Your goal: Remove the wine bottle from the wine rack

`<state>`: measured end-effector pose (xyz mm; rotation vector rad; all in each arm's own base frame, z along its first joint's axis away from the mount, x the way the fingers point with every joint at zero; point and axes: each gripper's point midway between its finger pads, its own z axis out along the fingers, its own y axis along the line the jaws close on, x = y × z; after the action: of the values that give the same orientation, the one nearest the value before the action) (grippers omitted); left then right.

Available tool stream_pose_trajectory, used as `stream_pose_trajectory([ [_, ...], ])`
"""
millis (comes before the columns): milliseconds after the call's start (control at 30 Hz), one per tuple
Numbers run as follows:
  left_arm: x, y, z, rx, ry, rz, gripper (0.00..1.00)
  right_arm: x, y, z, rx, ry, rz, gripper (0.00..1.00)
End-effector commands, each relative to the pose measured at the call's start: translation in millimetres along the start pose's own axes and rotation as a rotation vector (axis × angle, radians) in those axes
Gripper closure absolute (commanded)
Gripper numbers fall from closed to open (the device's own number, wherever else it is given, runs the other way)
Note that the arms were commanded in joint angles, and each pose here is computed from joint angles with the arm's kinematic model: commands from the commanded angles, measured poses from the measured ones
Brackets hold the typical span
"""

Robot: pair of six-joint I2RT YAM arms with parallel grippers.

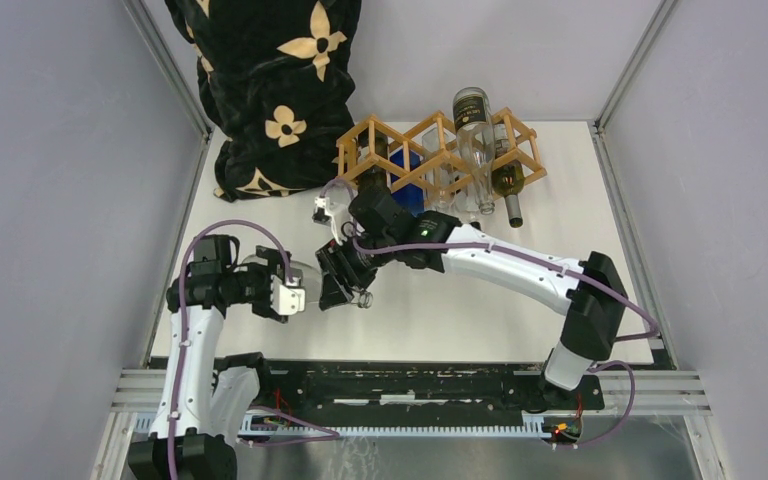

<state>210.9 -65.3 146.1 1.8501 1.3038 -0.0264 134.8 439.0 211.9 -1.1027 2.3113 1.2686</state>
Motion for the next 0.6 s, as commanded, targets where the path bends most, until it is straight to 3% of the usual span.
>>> stream_pose_trajectory([
  [0,-26,26,-6,-0.106,-0.116,-0.077,0.92,-61,40,-45,-0.121,-0.26,-0.167,0.26],
  [67,-32,32,-7,-0.131,-0.151,-0.156,0.98,-60,35,-52,-0.121,-0.292,-0.147,0.19],
  [133,-38,35,-7,-0.138,-0.189,-0.254,0.98,-61,31,-59,-0.108,-0.319,-0.136,0.09],
  [233,-47,36,-8,-0.128,-0.239,-0.347,0.98,-70,25,-73,-0.053,-0.376,-0.139,0.02],
  [400,-62,41,-11,-0.112,-0.316,-0.465,0.98,-92,27,-102,-0.009,-0.503,-0.144,0.02],
  [567,-83,49,-20,-0.099,-0.406,-0.543,0.98,-99,37,-108,-0.059,-0.546,-0.125,0.02],
])
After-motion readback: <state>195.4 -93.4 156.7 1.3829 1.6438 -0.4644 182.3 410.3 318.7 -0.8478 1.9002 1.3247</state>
